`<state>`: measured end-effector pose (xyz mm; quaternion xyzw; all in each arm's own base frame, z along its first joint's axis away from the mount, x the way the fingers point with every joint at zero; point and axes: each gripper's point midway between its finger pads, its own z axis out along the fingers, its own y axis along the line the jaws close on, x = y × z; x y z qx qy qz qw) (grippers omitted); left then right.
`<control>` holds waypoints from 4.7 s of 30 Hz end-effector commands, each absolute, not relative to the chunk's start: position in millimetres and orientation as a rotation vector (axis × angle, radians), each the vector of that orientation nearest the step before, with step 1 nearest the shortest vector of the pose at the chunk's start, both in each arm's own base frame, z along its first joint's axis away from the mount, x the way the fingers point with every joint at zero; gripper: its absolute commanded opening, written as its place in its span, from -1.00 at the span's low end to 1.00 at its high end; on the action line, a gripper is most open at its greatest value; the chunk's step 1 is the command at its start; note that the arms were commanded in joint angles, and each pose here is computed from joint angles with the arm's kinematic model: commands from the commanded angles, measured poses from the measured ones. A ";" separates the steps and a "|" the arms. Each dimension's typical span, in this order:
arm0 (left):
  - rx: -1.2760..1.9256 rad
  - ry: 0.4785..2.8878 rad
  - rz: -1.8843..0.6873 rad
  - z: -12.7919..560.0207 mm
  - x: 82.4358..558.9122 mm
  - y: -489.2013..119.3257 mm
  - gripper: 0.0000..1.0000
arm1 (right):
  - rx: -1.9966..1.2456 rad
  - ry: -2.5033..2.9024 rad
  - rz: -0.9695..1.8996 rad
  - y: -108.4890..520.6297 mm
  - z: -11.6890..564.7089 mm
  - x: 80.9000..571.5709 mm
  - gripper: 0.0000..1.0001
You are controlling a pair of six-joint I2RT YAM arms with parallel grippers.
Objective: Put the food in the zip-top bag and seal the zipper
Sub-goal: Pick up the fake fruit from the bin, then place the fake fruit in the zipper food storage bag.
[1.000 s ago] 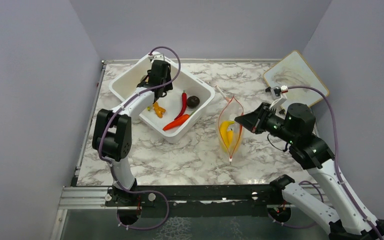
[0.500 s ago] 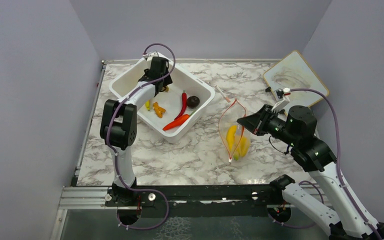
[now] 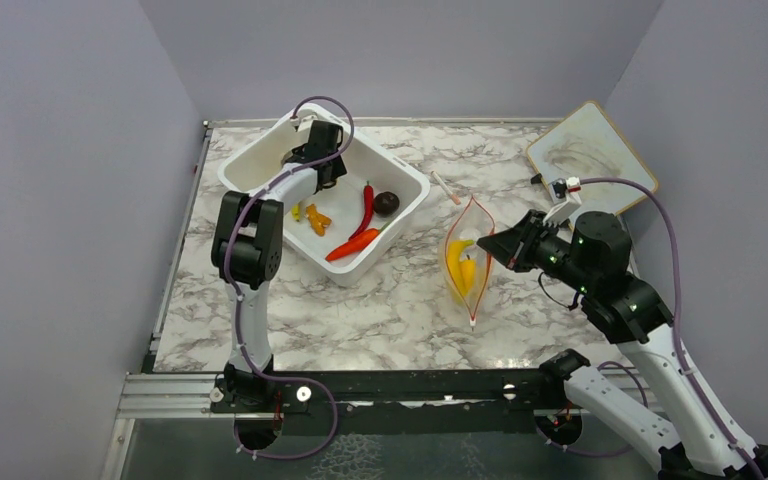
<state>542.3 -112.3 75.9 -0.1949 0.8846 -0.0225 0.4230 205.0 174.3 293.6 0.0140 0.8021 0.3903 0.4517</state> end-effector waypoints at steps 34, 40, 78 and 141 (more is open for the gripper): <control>-0.451 2.228 -0.070 94.6 529.0 -111.4 -0.79 | 0.052 1.927 0.906 162.7 291.5 207.6 -0.98; -0.433 2.224 -0.102 106.4 513.3 -111.5 -0.99 | 0.033 1.920 0.930 166.2 290.2 205.3 -0.98; -0.090 1.900 -0.843 273.6 348.6 -168.5 -1.00 | 0.111 2.020 1.073 186.3 255.0 204.2 -0.99; -0.180 1.525 -2.253 391.3 167.8 -305.5 -1.00 | 0.355 1.861 1.321 203.9 259.1 227.3 -0.99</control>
